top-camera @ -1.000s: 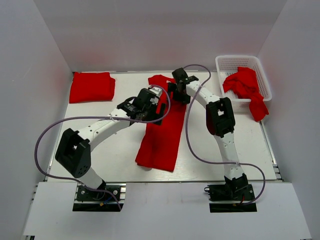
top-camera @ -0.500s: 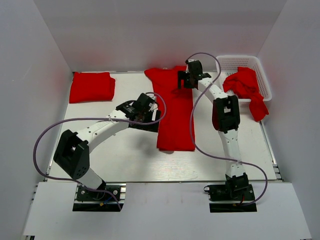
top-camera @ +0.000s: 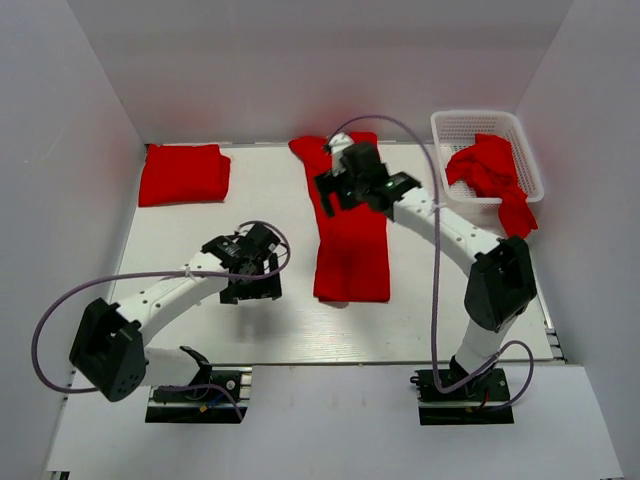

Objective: Fold and stack the t-shirts
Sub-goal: Rotate the tshirt 90 degrees

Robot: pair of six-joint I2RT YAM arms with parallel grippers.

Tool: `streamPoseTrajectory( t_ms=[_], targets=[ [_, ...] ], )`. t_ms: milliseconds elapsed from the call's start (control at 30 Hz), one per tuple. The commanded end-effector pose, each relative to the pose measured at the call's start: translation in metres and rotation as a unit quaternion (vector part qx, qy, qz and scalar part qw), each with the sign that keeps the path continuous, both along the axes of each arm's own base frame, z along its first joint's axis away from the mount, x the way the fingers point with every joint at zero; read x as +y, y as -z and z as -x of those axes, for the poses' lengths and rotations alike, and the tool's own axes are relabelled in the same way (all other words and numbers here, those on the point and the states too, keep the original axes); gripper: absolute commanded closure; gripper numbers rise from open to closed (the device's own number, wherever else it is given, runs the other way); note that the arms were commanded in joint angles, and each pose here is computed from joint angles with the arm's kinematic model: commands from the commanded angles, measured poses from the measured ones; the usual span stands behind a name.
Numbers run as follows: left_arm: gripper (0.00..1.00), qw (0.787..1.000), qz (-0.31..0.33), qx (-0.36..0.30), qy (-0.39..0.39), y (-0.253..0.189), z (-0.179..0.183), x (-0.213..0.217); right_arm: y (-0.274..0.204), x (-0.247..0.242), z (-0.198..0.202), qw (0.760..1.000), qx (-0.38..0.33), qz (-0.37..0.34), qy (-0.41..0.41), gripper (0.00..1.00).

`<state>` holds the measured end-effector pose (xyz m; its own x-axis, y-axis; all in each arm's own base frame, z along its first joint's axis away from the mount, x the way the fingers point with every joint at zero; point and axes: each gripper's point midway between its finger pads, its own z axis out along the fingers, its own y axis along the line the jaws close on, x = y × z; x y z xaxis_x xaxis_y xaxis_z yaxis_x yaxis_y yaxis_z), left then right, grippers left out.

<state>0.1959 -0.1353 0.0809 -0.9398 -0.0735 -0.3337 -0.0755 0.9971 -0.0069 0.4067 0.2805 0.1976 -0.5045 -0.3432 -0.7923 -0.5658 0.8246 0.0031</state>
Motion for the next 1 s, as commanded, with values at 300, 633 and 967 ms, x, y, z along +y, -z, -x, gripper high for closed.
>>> streamPoseTrajectory(
  t_ms=[300,633,967],
  targets=[
    [0.00,0.987,-0.014,-0.013,-0.159,-0.002,-0.014,0.044,0.077,0.034,0.138,0.988,0.110,0.094,-0.051,0.10],
    [0.00,0.982,0.024,-0.031,-0.185,0.005,-0.005,0.061,0.095,0.041,0.204,0.980,0.084,0.168,-0.072,0.10],
    [0.00,0.967,0.000,-0.046,-0.251,-0.002,0.003,0.090,0.109,0.063,0.199,0.982,0.056,0.173,-0.041,0.17]
  ],
)
